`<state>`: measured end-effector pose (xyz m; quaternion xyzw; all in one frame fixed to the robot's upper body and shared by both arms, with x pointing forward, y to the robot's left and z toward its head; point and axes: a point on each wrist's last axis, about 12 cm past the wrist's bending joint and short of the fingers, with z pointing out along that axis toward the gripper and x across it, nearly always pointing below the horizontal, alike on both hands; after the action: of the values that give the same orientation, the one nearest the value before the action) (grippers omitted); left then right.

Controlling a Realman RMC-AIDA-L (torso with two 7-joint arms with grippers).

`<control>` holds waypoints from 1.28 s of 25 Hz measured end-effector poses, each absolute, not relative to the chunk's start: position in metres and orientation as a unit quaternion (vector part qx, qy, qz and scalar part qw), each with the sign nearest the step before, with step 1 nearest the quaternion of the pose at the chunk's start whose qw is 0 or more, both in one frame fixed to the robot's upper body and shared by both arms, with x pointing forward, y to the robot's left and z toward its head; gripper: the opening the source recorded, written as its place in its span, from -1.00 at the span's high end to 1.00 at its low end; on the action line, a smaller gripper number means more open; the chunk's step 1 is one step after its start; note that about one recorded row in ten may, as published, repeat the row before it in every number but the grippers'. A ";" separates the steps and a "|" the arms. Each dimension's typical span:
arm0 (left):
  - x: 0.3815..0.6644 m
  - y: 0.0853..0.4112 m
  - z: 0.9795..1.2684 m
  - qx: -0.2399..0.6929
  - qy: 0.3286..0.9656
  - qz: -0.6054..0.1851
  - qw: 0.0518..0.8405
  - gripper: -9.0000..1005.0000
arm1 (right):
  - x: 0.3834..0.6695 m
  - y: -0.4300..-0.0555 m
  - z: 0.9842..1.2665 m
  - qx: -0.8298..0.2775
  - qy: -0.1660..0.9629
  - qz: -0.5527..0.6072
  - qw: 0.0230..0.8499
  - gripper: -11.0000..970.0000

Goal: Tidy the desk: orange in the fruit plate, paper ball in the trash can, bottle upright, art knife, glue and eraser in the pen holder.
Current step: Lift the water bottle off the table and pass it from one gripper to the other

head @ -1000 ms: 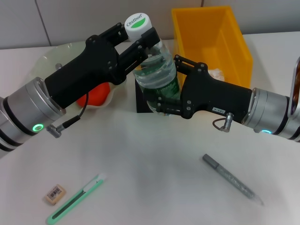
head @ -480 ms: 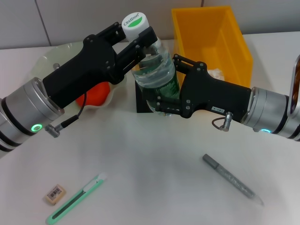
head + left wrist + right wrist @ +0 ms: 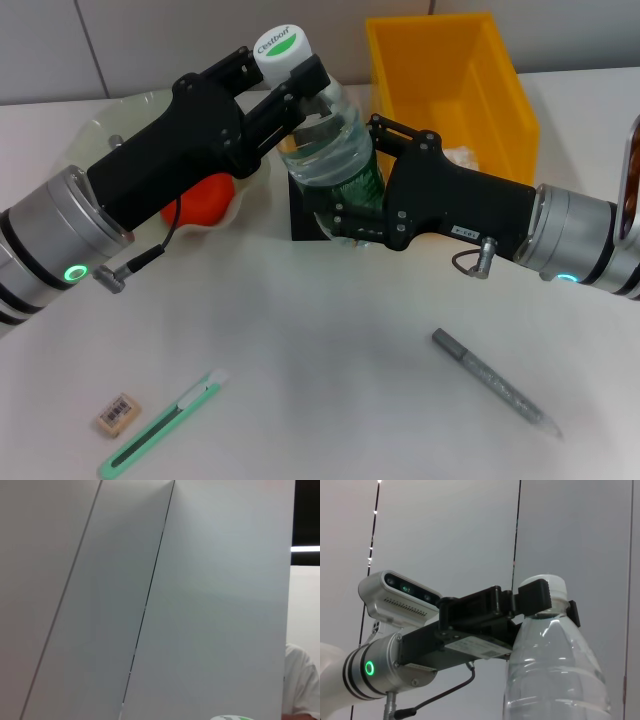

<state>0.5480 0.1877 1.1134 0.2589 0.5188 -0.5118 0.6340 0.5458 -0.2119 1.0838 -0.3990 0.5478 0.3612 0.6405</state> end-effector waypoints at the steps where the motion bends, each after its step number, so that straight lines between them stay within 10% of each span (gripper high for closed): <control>1: 0.548 0.188 1.113 0.257 0.519 -0.511 0.635 0.10 | 0.546 -0.212 1.084 -0.399 0.548 0.361 0.641 -0.58; 32: 0.546 0.187 1.114 0.268 0.509 -0.505 0.644 0.11 | 0.549 -0.211 1.085 -0.395 0.553 0.366 0.636 -0.58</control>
<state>0.5462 0.1867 1.1145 0.2675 0.5088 -0.5048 0.6440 0.5492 -0.2106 1.0853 -0.3949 0.5535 0.3658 0.6355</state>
